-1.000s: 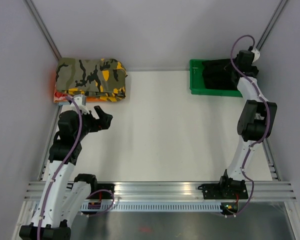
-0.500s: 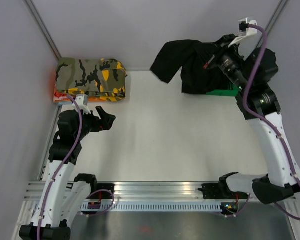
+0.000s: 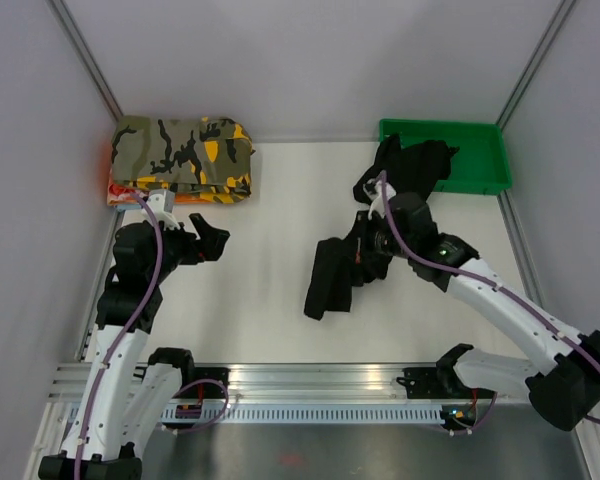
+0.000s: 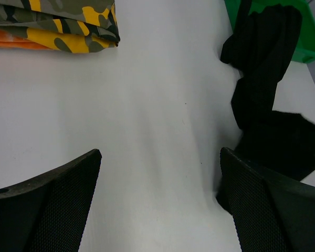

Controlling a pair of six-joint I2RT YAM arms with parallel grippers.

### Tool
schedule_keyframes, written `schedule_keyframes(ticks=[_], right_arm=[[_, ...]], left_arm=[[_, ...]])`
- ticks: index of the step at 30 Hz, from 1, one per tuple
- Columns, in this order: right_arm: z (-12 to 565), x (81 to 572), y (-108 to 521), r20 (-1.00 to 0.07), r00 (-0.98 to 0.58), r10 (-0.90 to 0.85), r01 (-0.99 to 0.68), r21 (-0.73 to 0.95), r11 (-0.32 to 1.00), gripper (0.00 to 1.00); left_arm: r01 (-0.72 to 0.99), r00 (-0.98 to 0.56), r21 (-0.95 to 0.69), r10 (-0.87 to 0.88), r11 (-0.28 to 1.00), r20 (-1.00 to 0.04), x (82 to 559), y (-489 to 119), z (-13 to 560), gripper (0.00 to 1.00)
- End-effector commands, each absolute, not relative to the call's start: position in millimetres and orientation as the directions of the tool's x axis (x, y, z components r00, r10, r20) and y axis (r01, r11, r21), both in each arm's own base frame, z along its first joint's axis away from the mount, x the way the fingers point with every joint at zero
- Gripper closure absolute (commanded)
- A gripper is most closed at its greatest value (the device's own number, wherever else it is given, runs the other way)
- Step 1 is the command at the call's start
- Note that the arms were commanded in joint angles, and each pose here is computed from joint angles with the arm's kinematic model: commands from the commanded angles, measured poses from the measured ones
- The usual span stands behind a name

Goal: Fold and stack the trousers
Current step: Move the trousers to the center of the board

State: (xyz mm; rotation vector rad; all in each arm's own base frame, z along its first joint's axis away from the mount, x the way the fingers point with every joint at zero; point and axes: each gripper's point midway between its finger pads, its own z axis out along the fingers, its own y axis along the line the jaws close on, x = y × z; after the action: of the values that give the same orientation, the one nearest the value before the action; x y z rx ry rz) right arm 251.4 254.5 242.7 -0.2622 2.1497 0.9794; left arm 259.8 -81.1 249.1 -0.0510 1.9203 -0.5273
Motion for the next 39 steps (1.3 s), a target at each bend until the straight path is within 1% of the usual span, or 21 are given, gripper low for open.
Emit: schedule_keyframes(ticks=[1,3,5,11,12,14,15,16,17,18,20,22,25,29,30,31,33,34,36,38,39], right_arm=[[197.4,243.8,241.4,-0.641,-0.760,0.106,-0.332,0.523,0.785,0.97],[167.4,243.8,216.4,-0.599,-0.795,0.091,-0.220,0.425,0.878,1.00],[161.8,261.3,181.8,-0.648,-0.750,0.135,-0.078,0.289,0.954,1.00],[198.8,291.0,121.5,-0.740,-0.645,0.194,0.083,0.184,0.979,1.00],[193.2,289.9,94.9,-0.720,-0.658,0.221,0.172,0.142,0.975,1.00],[182.3,287.0,69.4,-0.688,-0.682,0.247,0.244,0.104,0.964,1.00],[172.9,284.1,51.3,-0.651,-0.705,0.280,0.291,0.095,0.952,0.95],[167.6,279.8,54.8,-0.614,-0.744,0.265,0.252,0.109,0.962,0.59],[171.7,281.1,53.7,-0.607,-0.751,0.262,0.247,0.109,0.963,0.37],[177.0,279.6,52.5,-0.604,-0.756,0.253,0.242,0.101,0.965,0.07],[211.1,292.0,53.7,-0.661,-0.707,0.250,0.225,0.124,0.966,0.02],[256.6,308.3,54.3,-0.740,-0.626,0.246,0.202,0.151,0.968,0.02],[290.6,341.6,58.2,-0.811,-0.534,0.239,0.177,0.169,0.970,0.02],[254.1,420.9,86.5,-0.801,-0.564,0.198,0.117,0.160,0.980,0.02],[254.6,437.2,88.5,-0.809,-0.551,0.204,0.127,0.160,0.979,0.02],[223.3,456.7,88.8,-0.783,-0.590,0.194,0.158,0.123,0.980,0.02],[218.3,487.0,77.3,-0.808,-0.552,0.207,0.227,0.092,0.969,0.02],[192.6,502.2,76.6,-0.788,-0.580,0.205,0.241,0.074,0.968,0.02],[192.4,523.5,69.1,-0.798,-0.563,0.214,0.263,0.072,0.962,0.02],[172.5,538.4,61.3,-0.790,-0.583,0.190,0.285,0.020,0.958,0.03],[182.2,547.3,60.3,-0.809,-0.559,0.180,0.289,0.013,0.957,0.03]], left_arm=[[0.208,-0.375,-0.358,-0.264,0.910,-0.889,263.4,-77.6,254.7,0.00],[0.207,-0.380,-0.359,-0.263,0.910,-0.887,263.5,-77.9,253.0,0.00],[0.206,-0.386,-0.360,-0.263,0.910,-0.884,263.9,-78.2,251.5,0.00],[0.204,-0.399,-0.362,-0.260,0.910,-0.879,265.5,-78.8,248.1,0.00],[0.204,-0.399,-0.362,-0.260,0.910,-0.879,265.8,-78.8,248.4,0.00],[0.201,-0.401,-0.360,-0.259,0.911,-0.879,265.7,-78.3,247.6,0.00],[0.200,-0.401,-0.361,-0.260,0.911,-0.878,265.7,-78.3,247.7,0.00],[0.203,-0.400,-0.360,-0.259,0.911,-0.879,265.7,-78.5,248.0,0.00],[0.204,-0.400,-0.360,-0.258,0.910,-0.879,265.8,-78.8,247.6,0.00],[0.211,-0.403,-0.361,-0.256,0.908,-0.879,265.9,-80.0,247.3,0.00],[0.212,-0.408,-0.362,-0.254,0.908,-0.877,266.3,-80.5,246.2,0.00],[0.211,-0.414,-0.362,-0.252,0.908,-0.875,267.8,-80.8,244.5,0.00],[0.209,-0.416,-0.359,-0.249,0.910,-0.875,269.5,-80.4,243.8,0.00],[0.212,-0.423,-0.361,-0.248,0.908,-0.872,269.6,-81.4,243.1,0.00],[0.212,-0.419,-0.359,-0.247,0.909,-0.874,269.2,-81.0,244.2,0.00],[0.212,-0.414,-0.358,-0.248,0.910,-0.876,268.5,-80.5,245.4,0.00],[0.205,-0.407,-0.355,-0.251,0.912,-0.878,267.4,-78.9,246.2,0.00],[0.210,-0.396,-0.354,-0.252,0.912,-0.883,265.9,-78.7,248.9,0.00],[0.211,-0.386,-0.350,-0.251,0.913,-0.888,265.0,-78.1,250.5,0.00],[0.217,-0.376,-0.348,-0.251,0.912,-0.892,264.7,-78.3,252.7,0.00],[0.218,-0.374,-0.346,-0.249,0.912,-0.893,265.2,-78.3,252.9,0.00]])
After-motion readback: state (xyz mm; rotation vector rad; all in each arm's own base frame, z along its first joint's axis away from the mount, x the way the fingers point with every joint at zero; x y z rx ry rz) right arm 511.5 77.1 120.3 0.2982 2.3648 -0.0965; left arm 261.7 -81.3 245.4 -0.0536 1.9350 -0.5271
